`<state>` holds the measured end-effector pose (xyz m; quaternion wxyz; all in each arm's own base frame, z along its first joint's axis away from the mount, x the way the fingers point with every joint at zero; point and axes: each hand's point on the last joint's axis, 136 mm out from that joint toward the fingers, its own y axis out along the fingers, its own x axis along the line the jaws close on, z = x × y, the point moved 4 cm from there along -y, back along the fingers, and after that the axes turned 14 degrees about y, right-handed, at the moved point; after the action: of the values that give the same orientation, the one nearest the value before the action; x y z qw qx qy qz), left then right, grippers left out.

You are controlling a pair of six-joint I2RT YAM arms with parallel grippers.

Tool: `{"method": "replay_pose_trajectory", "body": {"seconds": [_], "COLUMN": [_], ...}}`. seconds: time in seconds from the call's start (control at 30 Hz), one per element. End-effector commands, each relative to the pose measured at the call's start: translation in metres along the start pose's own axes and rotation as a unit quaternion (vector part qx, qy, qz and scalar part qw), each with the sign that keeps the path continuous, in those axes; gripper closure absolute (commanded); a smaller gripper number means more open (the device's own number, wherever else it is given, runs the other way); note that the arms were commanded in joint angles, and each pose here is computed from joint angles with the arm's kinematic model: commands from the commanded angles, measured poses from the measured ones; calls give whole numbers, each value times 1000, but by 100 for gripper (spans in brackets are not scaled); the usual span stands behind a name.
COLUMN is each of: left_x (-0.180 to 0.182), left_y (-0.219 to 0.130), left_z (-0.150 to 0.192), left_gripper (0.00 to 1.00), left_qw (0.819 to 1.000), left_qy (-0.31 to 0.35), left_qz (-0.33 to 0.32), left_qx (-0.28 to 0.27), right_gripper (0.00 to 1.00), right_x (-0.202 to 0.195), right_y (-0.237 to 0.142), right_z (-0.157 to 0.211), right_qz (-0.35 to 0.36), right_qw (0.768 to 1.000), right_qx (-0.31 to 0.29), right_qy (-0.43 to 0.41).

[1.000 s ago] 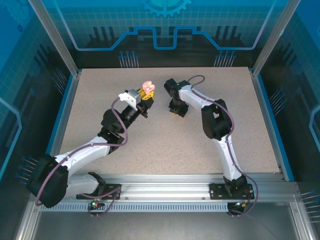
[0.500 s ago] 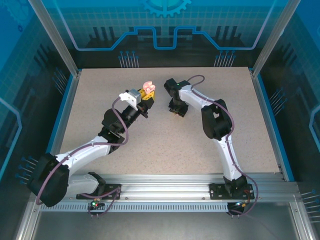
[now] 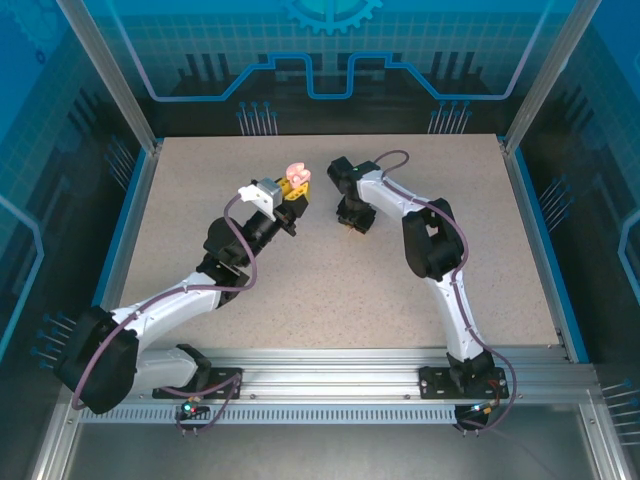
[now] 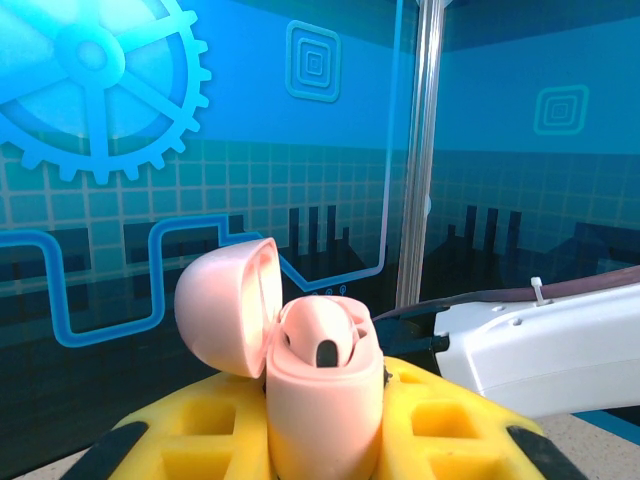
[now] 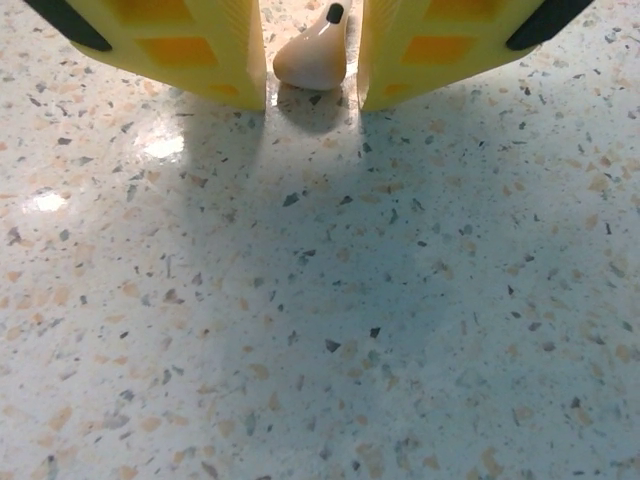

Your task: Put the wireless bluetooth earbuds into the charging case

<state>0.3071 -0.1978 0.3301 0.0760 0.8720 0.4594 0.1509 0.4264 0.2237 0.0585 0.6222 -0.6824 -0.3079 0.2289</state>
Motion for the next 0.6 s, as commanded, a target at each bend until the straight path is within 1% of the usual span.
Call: {"method": "replay_pose_trajectory", "body": {"seconds": [0.0, 0.3, 0.4, 0.57], "left_x": [4, 4, 4, 4], "left_y": [5, 5, 4, 5], "left_z": [-19, -18, -18, -19], "left_gripper": [100, 100, 100, 100], "left_qw": [999, 999, 999, 999], "left_qy": [-2, -3, -3, -3], "left_qz": [-1, 0, 0, 0], "left_qx": [-36, -35, -35, -35], "right_gripper": [70, 74, 80, 86], "right_x": [9, 8, 7, 7], "right_y": [4, 9, 9, 7], "right_z": [13, 14, 13, 11], "right_qz": [-7, -5, -4, -11], "right_qw": [1000, 1000, 1000, 1000], "right_qx": [17, 21, 19, 15], "right_qy": [0, -1, -4, -13]}}
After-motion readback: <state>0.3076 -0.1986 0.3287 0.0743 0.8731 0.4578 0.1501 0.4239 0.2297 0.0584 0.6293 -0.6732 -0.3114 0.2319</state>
